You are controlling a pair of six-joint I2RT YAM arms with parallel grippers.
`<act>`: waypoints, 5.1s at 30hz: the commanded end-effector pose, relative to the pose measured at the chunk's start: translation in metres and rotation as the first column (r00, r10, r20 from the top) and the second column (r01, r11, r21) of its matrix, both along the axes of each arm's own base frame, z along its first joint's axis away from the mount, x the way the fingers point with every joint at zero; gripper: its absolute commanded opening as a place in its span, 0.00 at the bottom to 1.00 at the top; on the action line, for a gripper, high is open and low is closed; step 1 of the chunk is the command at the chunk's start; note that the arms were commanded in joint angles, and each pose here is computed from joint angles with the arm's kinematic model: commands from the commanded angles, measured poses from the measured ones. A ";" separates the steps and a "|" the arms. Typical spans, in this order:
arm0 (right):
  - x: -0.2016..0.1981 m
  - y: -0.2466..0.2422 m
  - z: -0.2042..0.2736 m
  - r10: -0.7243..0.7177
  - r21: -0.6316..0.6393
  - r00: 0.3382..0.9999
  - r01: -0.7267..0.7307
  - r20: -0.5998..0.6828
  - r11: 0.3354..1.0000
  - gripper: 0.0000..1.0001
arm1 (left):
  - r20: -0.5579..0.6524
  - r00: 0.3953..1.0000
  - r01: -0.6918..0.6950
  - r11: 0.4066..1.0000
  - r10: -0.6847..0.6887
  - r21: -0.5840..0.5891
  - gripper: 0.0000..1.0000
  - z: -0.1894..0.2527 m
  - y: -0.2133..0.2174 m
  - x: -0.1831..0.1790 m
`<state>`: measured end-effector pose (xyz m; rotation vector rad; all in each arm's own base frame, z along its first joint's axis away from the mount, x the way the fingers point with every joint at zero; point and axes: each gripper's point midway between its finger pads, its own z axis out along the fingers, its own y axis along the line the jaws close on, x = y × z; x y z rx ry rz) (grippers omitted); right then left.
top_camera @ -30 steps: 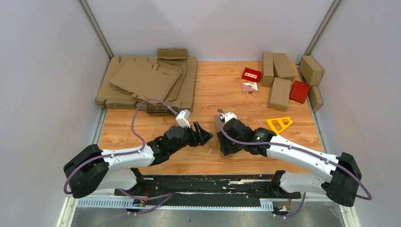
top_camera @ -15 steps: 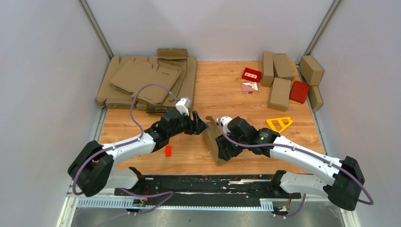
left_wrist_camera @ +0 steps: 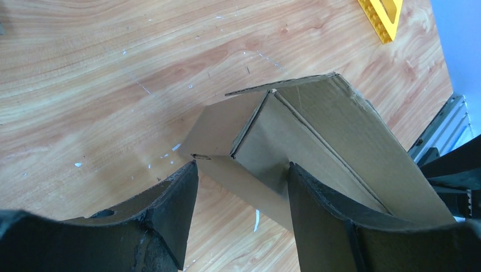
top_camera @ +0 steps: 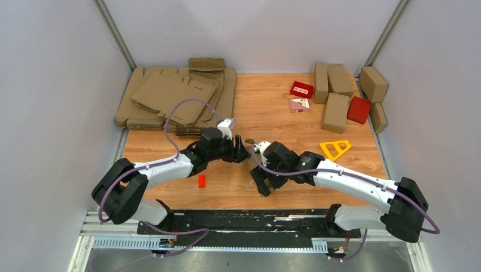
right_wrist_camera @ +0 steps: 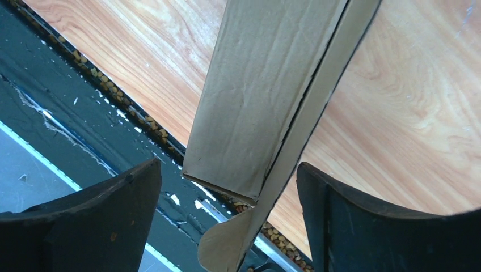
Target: Fold the paper box
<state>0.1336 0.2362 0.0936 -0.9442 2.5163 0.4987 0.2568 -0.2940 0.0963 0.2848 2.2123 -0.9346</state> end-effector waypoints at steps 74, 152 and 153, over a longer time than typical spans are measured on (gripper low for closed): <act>0.031 0.013 0.011 0.054 -0.121 0.998 -0.050 0.025 0.991 0.56 | 0.401 0.817 0.424 0.903 -0.415 0.071 0.08 0.068 -0.016 -0.013; 0.040 -0.020 0.037 -0.407 0.142 0.911 0.394 0.072 0.908 0.63 | 0.276 0.959 -0.062 0.997 0.072 -0.044 0.04 0.039 0.075 -0.036; 0.041 -0.021 0.036 -0.412 0.144 0.908 0.399 0.072 0.905 0.61 | 0.274 0.959 -0.062 0.997 0.074 -0.049 0.04 0.040 0.075 -0.037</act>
